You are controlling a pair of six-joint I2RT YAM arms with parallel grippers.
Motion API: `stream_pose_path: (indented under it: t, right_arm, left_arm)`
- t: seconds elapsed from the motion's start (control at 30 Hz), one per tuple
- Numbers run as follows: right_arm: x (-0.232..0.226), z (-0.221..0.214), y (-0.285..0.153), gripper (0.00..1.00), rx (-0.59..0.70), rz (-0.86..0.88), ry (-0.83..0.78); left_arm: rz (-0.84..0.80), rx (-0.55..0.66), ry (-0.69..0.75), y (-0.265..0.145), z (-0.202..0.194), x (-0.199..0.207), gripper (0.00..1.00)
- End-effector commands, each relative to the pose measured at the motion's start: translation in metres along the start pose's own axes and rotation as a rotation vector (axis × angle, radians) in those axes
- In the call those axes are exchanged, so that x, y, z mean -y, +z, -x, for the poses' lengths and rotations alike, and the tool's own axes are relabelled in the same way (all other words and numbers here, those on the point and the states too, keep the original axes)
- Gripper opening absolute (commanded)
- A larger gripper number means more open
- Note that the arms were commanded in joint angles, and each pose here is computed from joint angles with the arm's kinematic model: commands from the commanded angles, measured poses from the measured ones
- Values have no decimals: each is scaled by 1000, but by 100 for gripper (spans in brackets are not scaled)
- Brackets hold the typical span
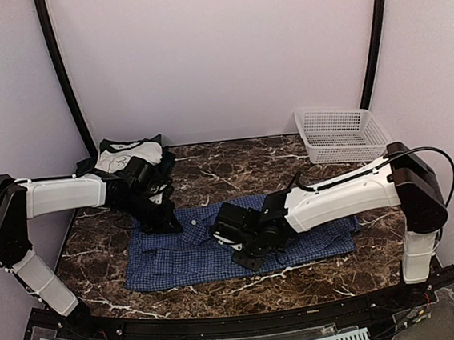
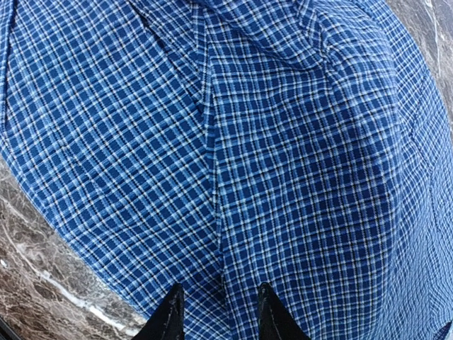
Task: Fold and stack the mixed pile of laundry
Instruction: Smooth out the rectangle-folded shirt at the center of the board.
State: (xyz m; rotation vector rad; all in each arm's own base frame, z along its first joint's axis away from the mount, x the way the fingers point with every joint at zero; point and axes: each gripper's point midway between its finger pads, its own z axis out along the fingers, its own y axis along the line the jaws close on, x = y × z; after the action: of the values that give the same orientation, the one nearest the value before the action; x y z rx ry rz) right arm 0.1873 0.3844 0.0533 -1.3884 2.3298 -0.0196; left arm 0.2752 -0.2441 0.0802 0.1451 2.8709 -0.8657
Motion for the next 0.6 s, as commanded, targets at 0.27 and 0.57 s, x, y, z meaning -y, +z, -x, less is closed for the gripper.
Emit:
stream_pose_path:
  t: [0.27,0.57]
  right_arm:
    - [9,3,11,21,-25,-95,-26]
    - [23,0,-8,0,-16,-144,-5]
  left_arm:
    - [-10,-1,-3,-5,2,0,0]
    - [-7,6,2,-9,5,2,0]
